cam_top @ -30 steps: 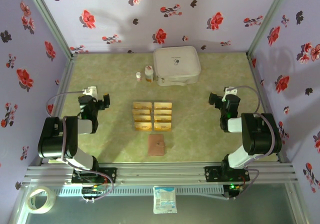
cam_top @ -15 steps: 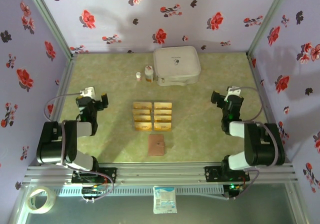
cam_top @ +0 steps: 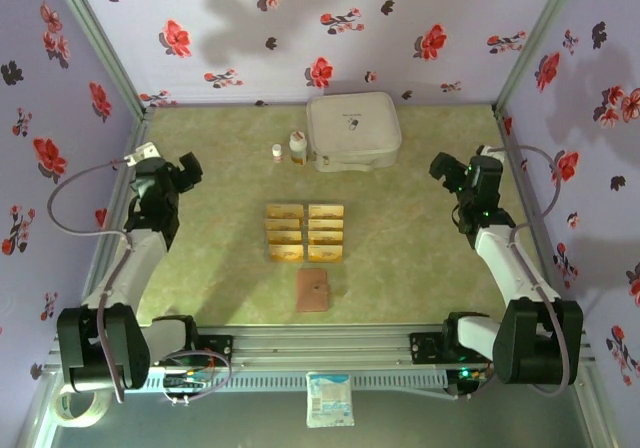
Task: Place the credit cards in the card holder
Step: Move the storage box to the center of the table.
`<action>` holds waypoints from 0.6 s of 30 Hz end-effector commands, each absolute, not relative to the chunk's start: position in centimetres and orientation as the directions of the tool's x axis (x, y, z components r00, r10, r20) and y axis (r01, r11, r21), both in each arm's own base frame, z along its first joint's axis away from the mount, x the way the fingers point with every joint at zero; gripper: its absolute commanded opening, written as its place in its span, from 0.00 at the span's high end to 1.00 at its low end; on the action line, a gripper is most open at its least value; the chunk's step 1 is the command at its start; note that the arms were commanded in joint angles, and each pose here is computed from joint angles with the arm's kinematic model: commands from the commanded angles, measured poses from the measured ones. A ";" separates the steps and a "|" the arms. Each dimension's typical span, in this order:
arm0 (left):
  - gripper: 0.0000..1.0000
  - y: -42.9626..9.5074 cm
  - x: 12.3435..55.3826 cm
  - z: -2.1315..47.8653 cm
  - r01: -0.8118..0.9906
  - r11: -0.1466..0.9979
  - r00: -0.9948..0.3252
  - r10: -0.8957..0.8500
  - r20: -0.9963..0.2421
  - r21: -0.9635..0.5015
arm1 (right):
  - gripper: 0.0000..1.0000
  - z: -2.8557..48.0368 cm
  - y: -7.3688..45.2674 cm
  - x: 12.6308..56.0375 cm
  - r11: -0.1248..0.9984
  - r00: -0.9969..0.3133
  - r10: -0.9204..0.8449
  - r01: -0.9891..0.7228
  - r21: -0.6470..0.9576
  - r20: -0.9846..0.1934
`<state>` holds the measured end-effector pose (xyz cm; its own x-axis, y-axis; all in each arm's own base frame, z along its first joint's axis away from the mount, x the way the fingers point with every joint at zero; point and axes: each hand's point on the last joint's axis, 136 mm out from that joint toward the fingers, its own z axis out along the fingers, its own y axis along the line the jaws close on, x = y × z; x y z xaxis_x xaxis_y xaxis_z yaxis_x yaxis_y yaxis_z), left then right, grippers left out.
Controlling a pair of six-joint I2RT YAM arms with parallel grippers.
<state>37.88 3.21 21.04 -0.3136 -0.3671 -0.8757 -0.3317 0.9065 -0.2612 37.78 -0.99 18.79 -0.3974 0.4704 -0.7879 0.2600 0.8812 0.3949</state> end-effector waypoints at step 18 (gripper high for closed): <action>0.00 -15.4 26.7 11.7 0.042 0.856 -0.775 -0.297 -0.558 -0.515 | 0.01 10.4 14.5 26.5 0.970 -0.857 0.014 -0.113 0.216 -0.515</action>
